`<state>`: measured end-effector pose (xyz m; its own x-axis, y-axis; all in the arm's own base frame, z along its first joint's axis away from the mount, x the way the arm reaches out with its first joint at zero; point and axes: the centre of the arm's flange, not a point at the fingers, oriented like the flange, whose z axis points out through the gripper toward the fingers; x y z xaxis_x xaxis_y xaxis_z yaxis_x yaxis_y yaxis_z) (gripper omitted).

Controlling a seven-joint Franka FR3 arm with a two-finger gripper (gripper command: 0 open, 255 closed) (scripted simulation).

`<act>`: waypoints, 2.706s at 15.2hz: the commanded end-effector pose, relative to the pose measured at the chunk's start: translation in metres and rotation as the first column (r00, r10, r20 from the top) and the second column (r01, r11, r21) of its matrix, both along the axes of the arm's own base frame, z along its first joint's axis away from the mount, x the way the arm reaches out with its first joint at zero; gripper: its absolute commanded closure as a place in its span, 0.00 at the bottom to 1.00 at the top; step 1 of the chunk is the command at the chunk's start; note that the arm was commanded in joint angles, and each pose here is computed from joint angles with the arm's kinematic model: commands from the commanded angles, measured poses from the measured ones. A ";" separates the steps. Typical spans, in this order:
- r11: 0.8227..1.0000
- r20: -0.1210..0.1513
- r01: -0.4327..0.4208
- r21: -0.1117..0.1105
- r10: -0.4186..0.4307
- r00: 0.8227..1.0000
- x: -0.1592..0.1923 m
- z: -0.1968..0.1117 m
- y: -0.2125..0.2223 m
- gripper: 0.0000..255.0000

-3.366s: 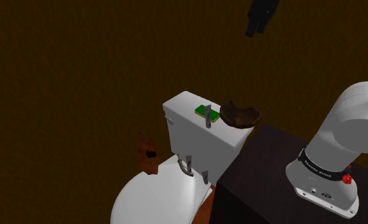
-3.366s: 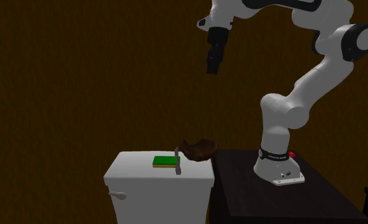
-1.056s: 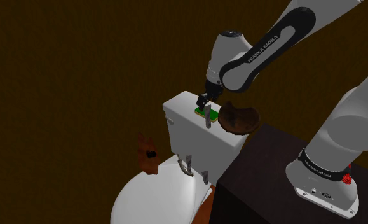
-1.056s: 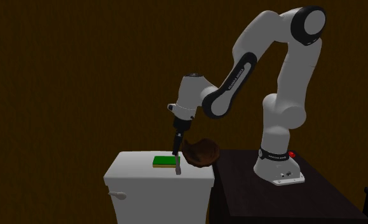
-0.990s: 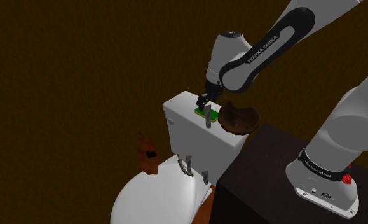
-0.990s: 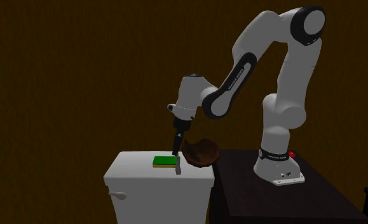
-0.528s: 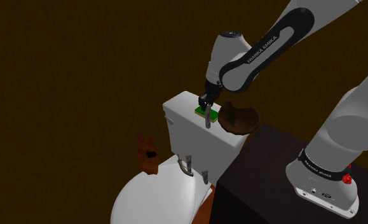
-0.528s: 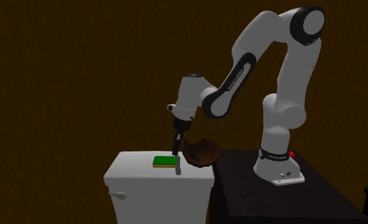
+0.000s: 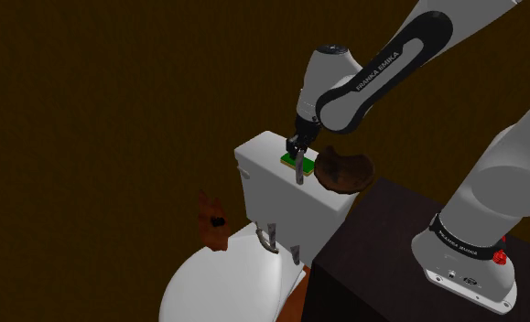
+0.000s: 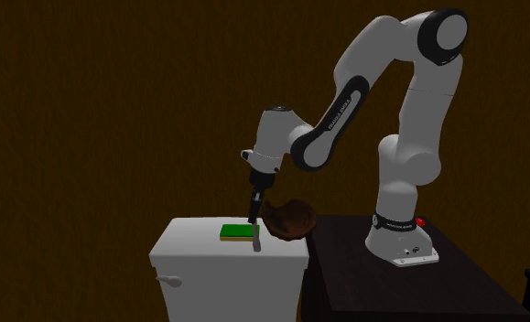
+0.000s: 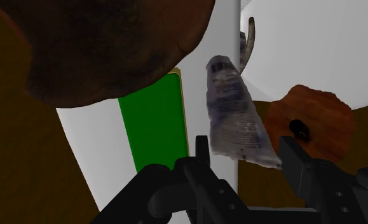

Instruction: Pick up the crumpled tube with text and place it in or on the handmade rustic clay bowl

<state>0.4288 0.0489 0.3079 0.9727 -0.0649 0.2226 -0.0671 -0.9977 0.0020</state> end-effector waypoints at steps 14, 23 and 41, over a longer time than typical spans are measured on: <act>1.000 0.000 0.000 0.000 0.000 1.000 0.000 0.074 0.000 1.00; 1.000 0.000 0.000 0.000 0.000 1.000 0.000 0.121 0.000 1.00; 1.000 0.000 0.000 0.000 0.000 1.000 -0.067 0.214 -0.070 1.00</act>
<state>0.3702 -0.0139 0.5157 0.9726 -0.0659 0.2231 -0.0681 -0.9977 0.0023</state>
